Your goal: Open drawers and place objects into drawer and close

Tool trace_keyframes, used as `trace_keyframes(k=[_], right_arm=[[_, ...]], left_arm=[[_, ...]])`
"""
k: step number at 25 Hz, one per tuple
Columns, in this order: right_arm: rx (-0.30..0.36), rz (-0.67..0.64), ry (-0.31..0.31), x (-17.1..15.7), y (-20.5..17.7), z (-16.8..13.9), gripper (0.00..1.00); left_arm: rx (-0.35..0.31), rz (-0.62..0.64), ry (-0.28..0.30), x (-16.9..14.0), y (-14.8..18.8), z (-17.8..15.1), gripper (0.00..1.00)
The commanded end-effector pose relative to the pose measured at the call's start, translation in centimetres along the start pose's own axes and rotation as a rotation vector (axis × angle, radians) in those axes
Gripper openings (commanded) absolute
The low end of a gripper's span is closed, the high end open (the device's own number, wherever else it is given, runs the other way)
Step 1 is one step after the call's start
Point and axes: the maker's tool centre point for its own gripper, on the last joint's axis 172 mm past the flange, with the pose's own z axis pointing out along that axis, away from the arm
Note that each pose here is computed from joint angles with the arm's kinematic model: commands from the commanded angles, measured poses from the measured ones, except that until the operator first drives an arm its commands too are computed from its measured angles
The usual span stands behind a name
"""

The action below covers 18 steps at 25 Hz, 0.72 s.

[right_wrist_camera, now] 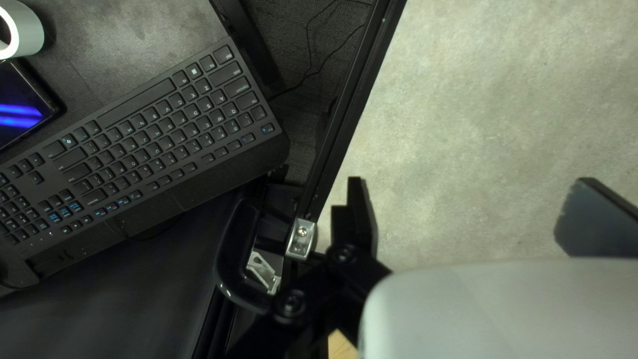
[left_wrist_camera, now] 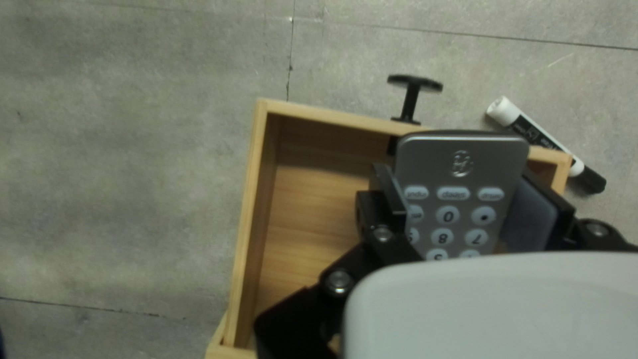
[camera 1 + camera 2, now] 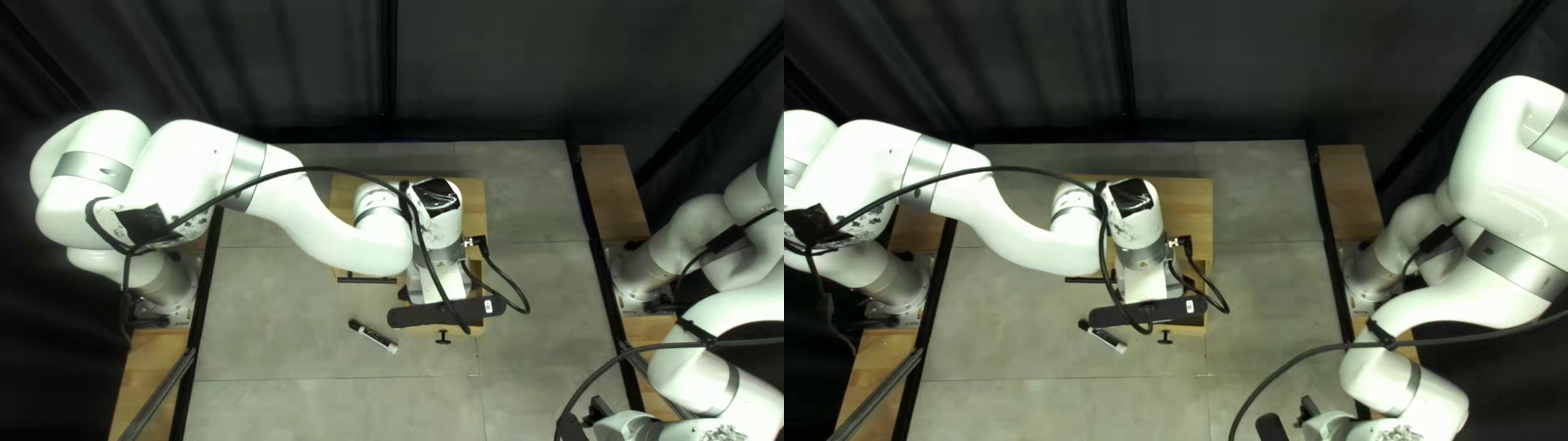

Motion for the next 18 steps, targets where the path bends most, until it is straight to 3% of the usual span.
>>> trace_keyframes(k=[1,17,18], right_arm=[[0.000,0.000,0.000,0.0,0.0,0.0,1.00],[0.000,0.000,0.000,0.0,0.0,0.0,1.00],[0.000,0.000,0.000,0.0,0.0,0.0,1.00]], left_arm=[[-0.006,-0.003,0.001,-0.4,0.2,0.4,0.00],[-0.008,0.008,0.005,-1.6,0.4,0.0,0.00],[-0.009,0.006,0.006,-1.6,0.3,0.0,0.10]])
